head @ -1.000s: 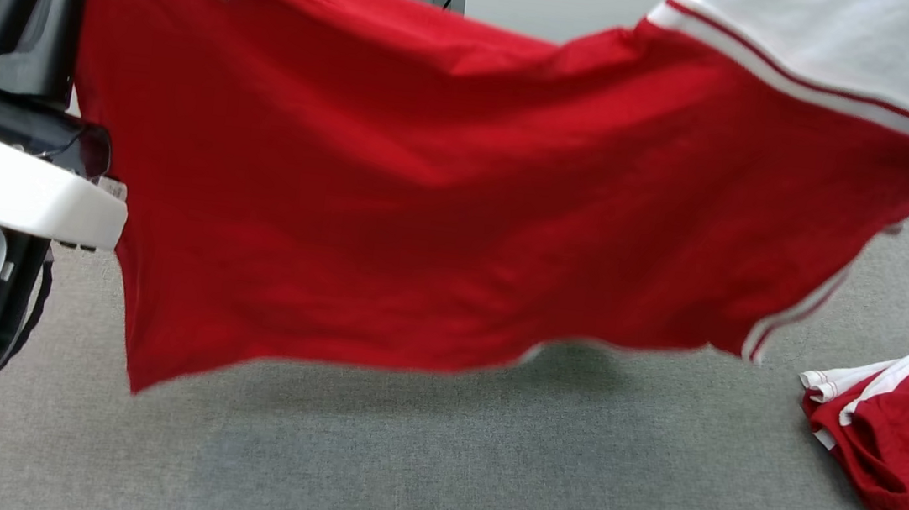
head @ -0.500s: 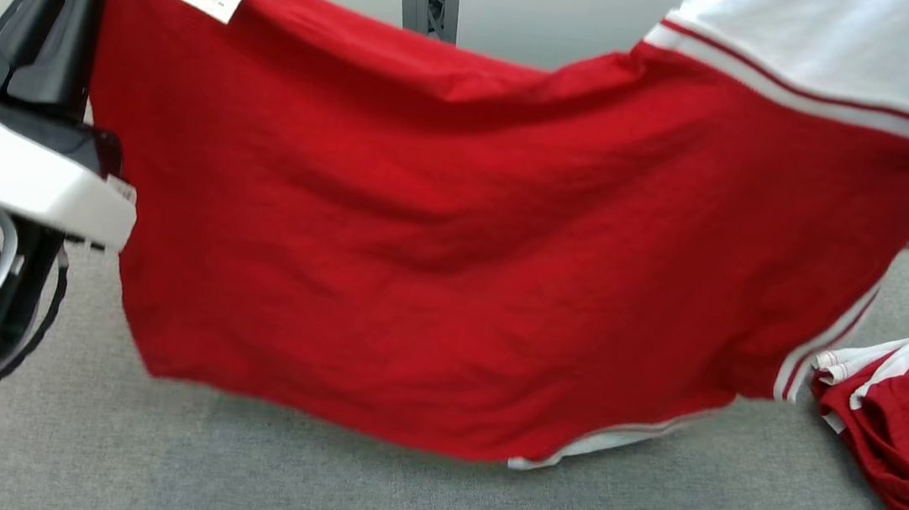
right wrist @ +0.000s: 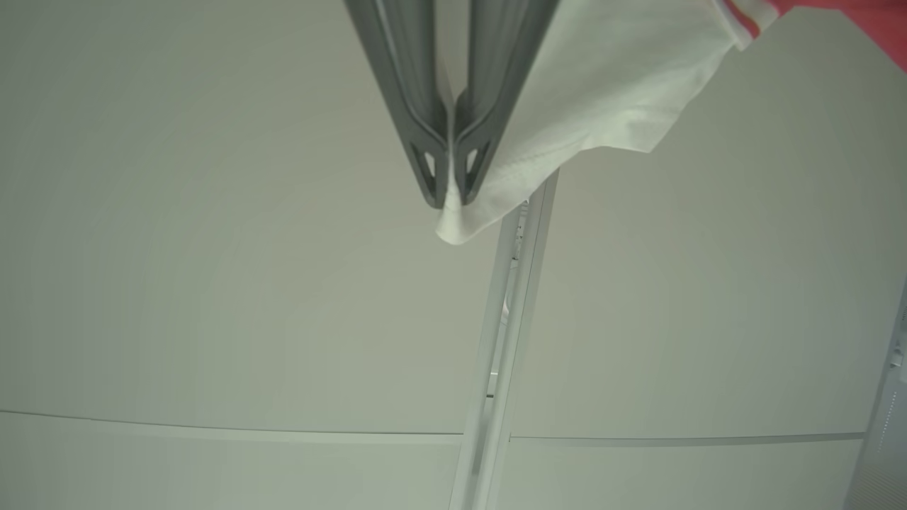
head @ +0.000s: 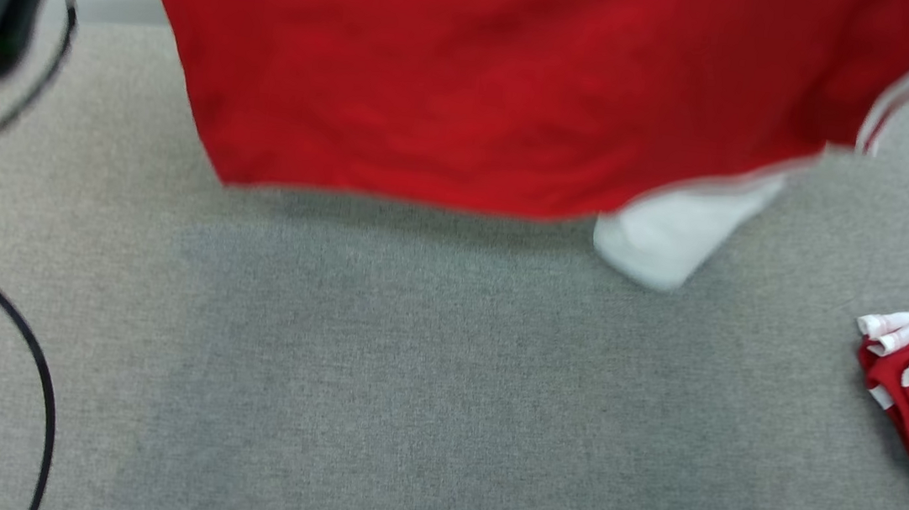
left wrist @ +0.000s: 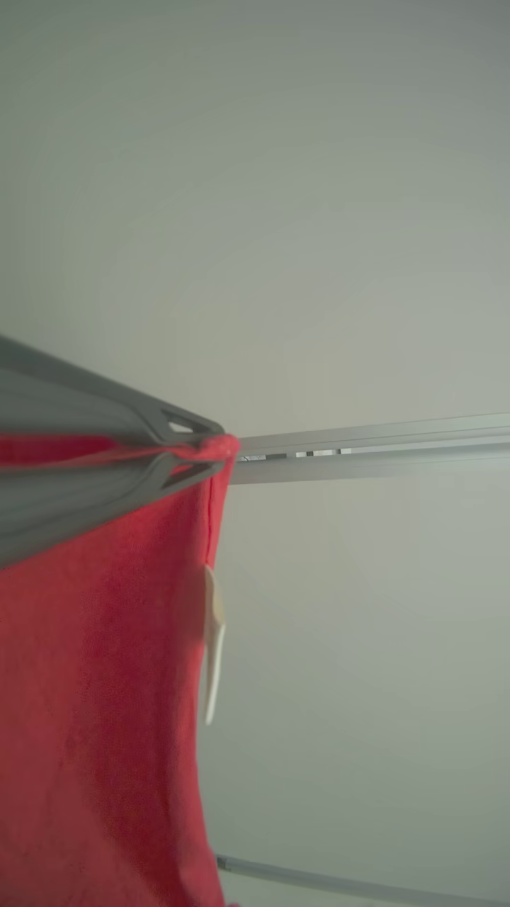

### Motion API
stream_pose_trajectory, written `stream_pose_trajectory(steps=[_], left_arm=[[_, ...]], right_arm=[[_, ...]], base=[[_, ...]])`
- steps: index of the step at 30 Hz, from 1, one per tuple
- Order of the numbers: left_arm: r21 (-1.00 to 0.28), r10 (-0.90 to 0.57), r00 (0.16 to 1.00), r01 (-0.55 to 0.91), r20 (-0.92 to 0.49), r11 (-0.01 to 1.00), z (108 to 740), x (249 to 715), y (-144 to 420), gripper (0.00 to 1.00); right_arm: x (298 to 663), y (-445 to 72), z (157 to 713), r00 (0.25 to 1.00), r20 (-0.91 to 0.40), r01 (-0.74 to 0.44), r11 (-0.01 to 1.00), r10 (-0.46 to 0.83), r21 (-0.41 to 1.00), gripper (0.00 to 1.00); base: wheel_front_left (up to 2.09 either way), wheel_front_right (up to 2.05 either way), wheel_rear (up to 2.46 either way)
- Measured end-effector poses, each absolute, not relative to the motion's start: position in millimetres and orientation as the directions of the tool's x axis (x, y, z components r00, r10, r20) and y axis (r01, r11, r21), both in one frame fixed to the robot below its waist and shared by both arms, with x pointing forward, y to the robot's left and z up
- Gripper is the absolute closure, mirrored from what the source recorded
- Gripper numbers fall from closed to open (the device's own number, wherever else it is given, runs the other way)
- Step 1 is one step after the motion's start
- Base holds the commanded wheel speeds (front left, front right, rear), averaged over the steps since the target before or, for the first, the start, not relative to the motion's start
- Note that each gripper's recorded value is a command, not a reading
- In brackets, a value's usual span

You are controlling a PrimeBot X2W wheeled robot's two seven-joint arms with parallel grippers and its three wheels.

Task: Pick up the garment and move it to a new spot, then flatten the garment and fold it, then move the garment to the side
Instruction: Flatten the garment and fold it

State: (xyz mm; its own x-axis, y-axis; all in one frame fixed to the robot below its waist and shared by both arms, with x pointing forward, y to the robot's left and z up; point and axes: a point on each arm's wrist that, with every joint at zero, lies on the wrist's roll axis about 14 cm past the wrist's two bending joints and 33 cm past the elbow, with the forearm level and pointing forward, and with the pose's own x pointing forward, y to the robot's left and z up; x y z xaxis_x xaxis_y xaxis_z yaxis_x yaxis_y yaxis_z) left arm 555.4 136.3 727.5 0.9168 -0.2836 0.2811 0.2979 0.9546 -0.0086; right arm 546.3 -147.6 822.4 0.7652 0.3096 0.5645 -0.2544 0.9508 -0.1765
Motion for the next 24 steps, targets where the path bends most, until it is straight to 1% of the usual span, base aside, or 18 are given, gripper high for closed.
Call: stream_pose_trajectory(steps=[5,10,13,16,19,22,24], left_arm=[[0.044,-0.256,0.929,0.253,0.269,0.966,721.0,605.0,142.4,1.0],[0.05,-0.22,0.935,0.215,0.279,0.975,712.6,644.1,149.0,1.0],[0.04,-0.211,0.939,0.208,0.273,0.977,697.4,663.8,150.1,1.0],[0.025,-0.212,0.944,0.212,0.254,0.977,674.6,681.6,151.3,1.0],[-0.042,-0.218,0.958,0.23,0.187,0.972,627.4,693.1,145.8,1.0],[-0.11,-0.222,0.97,0.233,0.104,0.966,575.4,691.9,142.1,1.0],[-0.156,-0.211,0.976,0.217,0.049,0.964,545.0,684.3,144.8,1.0]], right_arm=[[584.6,-138.1,832.2,0.739,0.601,-0.24,0.953,0.304,-0.187,1.0],[618.3,-134.5,831.6,0.747,0.603,-0.228,0.96,0.279,-0.162,1.0],[637.4,-123.5,816.5,0.765,0.575,-0.245,0.957,0.289,-0.155,1.0],[652.5,-100.1,791.4,0.772,0.539,-0.293,0.941,0.337,-0.169,1.0],[665.0,-79.4,748.0,0.787,0.481,-0.355,0.922,0.385,-0.157,1.0],[669.5,-69.9,688.7,0.818,0.398,-0.409,0.907,0.415,-0.105,1.0],[665.1,-64.8,656.1,0.831,0.353,-0.44,0.896,0.431,-0.058,1.0]], base=[[0.0,0.0,0.0],[0.0,0.0,0.0],[0.0,0.0,0.0],[0.0,0.0,0.0],[0.0,0.0,0.0],[0.0,0.0,0.0],[0.0,0.0,0.0]])
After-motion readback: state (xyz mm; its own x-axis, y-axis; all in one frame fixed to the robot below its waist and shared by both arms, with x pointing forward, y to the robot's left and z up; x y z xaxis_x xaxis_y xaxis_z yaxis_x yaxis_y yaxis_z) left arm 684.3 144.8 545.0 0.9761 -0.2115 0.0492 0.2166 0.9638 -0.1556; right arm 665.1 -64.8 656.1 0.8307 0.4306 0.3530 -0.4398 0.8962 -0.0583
